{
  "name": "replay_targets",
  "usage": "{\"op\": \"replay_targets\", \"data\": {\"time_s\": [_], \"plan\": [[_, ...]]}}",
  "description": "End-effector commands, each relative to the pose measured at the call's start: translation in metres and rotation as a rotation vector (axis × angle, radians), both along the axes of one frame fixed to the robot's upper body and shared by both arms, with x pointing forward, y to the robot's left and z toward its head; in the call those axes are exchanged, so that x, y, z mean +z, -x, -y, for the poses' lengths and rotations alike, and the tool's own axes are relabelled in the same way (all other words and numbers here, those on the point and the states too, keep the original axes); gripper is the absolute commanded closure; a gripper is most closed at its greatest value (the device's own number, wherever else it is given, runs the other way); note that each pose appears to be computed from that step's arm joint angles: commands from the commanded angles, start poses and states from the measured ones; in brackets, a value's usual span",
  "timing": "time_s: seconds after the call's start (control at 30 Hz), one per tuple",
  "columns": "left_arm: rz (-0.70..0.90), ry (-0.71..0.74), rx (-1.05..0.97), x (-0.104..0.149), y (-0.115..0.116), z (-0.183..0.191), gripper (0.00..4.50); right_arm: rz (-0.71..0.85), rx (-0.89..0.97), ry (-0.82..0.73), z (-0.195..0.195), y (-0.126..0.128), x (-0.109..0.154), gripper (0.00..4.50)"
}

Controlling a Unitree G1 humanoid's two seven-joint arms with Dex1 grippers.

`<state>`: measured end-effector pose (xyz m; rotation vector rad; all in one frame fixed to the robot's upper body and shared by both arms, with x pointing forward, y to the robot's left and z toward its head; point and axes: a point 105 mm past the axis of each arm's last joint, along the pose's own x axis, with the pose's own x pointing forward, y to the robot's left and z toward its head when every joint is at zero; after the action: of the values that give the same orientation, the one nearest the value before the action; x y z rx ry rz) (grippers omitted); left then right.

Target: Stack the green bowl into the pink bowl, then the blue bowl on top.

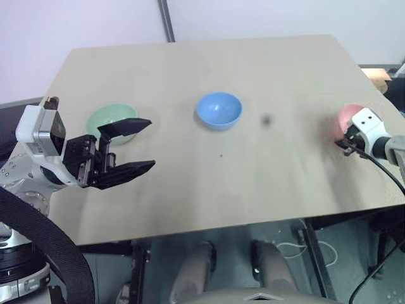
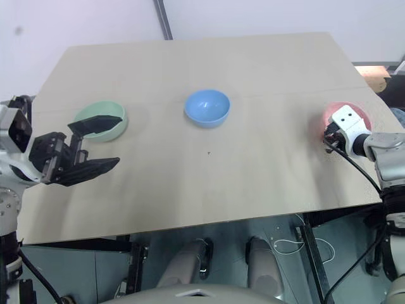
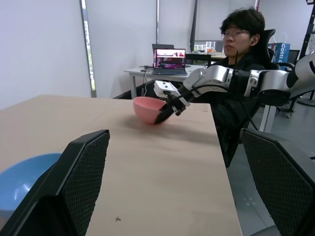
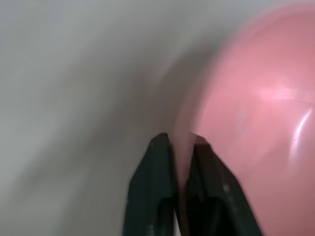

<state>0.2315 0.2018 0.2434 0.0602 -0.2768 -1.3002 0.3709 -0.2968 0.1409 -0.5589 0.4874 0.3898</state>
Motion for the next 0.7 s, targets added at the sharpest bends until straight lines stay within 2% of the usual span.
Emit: {"op": "replay_targets", "data": {"time_s": [0.03,0.17,0.3,0.4,0.57,0.6,0.67,0.7], "plan": [[0.016,0.013,0.009,0.002,0.002,0.002,0.0,0.101,0.095,0.06,-0.017,-0.007,0.015,4.42],[-0.008,0.007,0.118,-0.009,-0.004,-0.016,0.0,0.193,0.45,0.029,-0.089,0.014,0.036,4.42],[-0.042,-0.008,0.209,-0.023,-0.003,-0.033,0.0,0.184,0.719,-0.034,-0.174,0.049,0.026,4.42],[-0.056,-0.013,0.245,-0.03,-0.002,-0.039,0.0,0.17,0.77,-0.066,-0.212,0.057,0.009,4.42],[-0.063,-0.022,0.274,-0.034,0.002,-0.043,0.0,0.087,0.769,-0.084,-0.249,0.049,-0.019,4.42],[-0.061,-0.022,0.275,-0.034,0.002,-0.043,0.0,0.064,0.774,-0.079,-0.253,0.048,-0.025,3.62],[-0.059,-0.028,0.281,-0.034,0.003,-0.042,0.0,0.059,0.781,-0.055,-0.259,0.046,-0.03,2.67],[-0.057,-0.033,0.284,-0.034,0.003,-0.042,0.0,0.077,0.785,-0.039,-0.26,0.045,-0.029,2.35]]}}
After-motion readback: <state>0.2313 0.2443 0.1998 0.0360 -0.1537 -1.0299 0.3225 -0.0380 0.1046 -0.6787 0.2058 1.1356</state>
